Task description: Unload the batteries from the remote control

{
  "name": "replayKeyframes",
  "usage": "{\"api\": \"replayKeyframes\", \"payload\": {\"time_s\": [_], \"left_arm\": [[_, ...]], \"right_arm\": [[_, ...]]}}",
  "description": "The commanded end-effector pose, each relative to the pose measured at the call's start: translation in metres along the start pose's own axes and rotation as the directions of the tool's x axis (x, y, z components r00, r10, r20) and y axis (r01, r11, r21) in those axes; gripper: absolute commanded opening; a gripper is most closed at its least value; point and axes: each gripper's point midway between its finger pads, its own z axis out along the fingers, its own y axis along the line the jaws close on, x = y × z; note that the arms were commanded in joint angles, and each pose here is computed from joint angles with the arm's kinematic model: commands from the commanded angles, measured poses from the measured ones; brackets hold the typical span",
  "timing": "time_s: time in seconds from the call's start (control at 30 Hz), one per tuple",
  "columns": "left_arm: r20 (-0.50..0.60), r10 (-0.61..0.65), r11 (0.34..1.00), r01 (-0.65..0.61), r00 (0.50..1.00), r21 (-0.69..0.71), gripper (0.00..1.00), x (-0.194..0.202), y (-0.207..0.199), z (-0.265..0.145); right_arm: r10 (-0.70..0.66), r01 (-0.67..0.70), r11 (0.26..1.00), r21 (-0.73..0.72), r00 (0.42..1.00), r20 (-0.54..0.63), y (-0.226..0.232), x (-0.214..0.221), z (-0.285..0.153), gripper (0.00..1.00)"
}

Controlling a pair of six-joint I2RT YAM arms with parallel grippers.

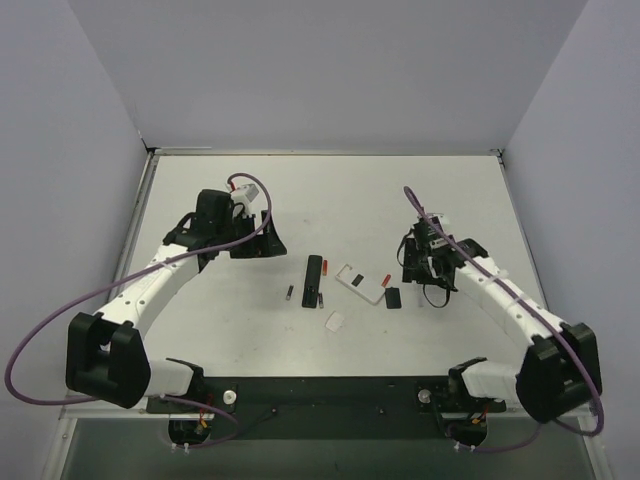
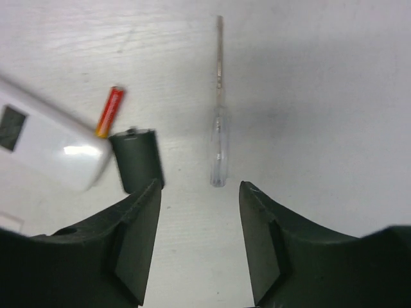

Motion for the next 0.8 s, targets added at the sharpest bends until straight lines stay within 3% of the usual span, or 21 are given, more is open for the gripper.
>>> {"api": "replayKeyframes", "payload": {"time_s": [0.0, 0.03, 0.07, 0.1, 0.27, 0.37, 0.63, 0.77], "left_arm": [[0.138, 0.067, 0.993, -0.08, 0.988, 0.09, 0.91, -0.024, -0.027, -0.019], [0.157, 0.069, 0.993, -0.083, 0.985, 0.087, 0.91, -0.027, -0.027, -0.021], [0.204, 0.083, 0.99, -0.105, 0.975, 0.099, 0.91, -0.034, -0.033, -0.029], [0.22, 0.078, 0.99, -0.102, 0.972, 0.1, 0.91, -0.034, -0.033, -0.031], [0.35, 0.05, 0.972, -0.127, 0.935, 0.198, 0.92, -0.05, -0.066, -0.068], [0.4, 0.042, 0.955, -0.155, 0.916, 0.253, 0.93, -0.055, -0.085, -0.092], [0.492, 0.073, 0.931, -0.236, 0.867, 0.278, 0.93, -0.054, -0.105, -0.134], [0.517, 0.086, 0.925, -0.26, 0.852, 0.275, 0.94, -0.051, -0.11, -0.149]], "right_arm": [[-0.017, 0.035, 0.994, -0.106, 0.986, 0.164, 0.011, -0.011, -0.052, 0.62], [-0.009, 0.033, 0.992, -0.124, 0.981, 0.194, 0.013, -0.013, -0.06, 0.71], [0.005, 0.029, 0.989, -0.148, 0.974, 0.225, 0.017, -0.014, -0.068, 0.94], [0.037, 0.016, 0.983, -0.185, 0.959, 0.28, 0.017, -0.018, -0.084, 1.0], [0.217, -0.05, 0.933, -0.356, 0.867, 0.448, 0.017, -0.03, -0.14, 1.0], [0.301, -0.08, 0.902, -0.424, 0.821, 0.486, 0.013, -0.033, -0.161, 1.0], [0.291, -0.022, 0.9, -0.435, 0.773, 0.564, 0.003, -0.04, -0.191, 1.0], [0.293, -0.017, 0.896, -0.444, 0.775, 0.56, 0.006, -0.041, -0.193, 1.0]]}}
